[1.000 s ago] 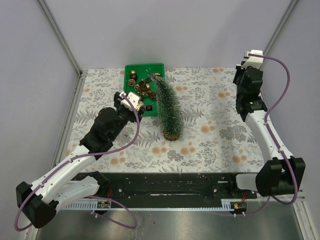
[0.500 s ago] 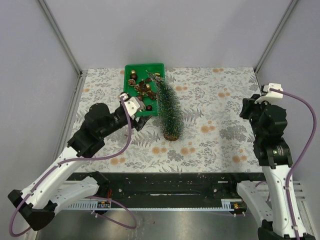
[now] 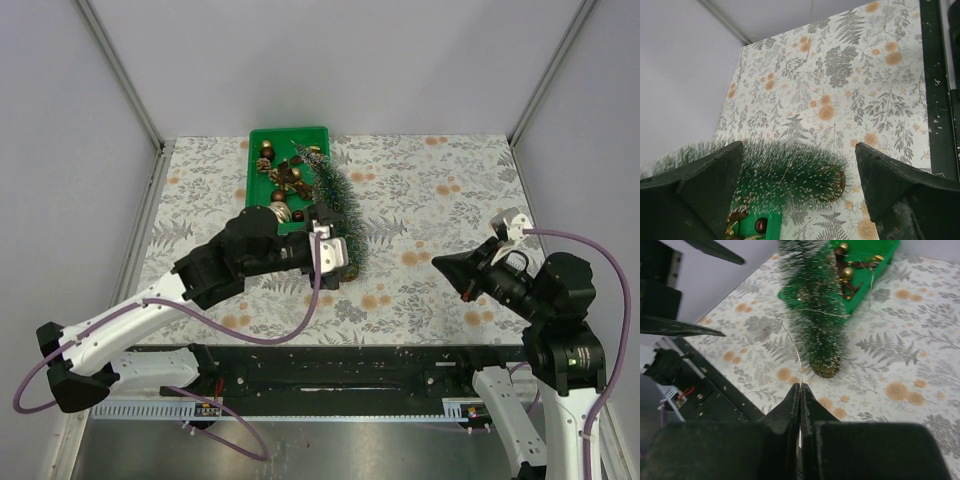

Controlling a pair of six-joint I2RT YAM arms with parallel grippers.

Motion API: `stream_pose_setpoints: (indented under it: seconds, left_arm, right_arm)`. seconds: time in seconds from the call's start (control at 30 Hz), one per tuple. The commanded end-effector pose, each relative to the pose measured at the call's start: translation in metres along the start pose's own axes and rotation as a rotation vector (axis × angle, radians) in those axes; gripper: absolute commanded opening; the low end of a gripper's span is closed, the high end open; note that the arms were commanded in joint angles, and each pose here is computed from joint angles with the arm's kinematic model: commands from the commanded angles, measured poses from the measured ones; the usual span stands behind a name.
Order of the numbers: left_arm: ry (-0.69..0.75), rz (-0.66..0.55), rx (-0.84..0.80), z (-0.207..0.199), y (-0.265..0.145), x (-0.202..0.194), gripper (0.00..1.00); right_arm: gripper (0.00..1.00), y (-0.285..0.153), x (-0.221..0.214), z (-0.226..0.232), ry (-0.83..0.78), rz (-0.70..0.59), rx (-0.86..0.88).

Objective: Decorate the small christmas tree

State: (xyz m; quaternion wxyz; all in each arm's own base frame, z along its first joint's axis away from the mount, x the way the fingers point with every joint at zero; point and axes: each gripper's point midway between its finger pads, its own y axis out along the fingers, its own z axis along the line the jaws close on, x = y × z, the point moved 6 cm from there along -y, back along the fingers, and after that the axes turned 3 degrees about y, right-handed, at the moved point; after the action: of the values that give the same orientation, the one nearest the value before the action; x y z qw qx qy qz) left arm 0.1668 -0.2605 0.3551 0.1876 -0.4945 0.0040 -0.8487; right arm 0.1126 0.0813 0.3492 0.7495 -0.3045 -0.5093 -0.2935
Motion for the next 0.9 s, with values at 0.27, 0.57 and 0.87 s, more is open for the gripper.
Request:
stream_pose_setpoints:
  seconds: [0.27,0.57,0.87]
  left_arm:
    - [0.258,-0.139,0.09,-0.001,0.035,0.054,0.99]
    - [0.251,-0.224,0.138,-0.012,0.053,0.072,0.72]
    - [0.185,-0.188,0.129,-0.018,0.058,0.061,0.27]
  right_arm:
    - [0.0,-0.006,0.006,0.038,-0.033,0.006,0.334]
    - [0.0,-0.005,0.004,0.039,-0.029,0.013,0.347]
    - [0.0,-0.005,0.011,0.043,-0.035,0.004,0.377]
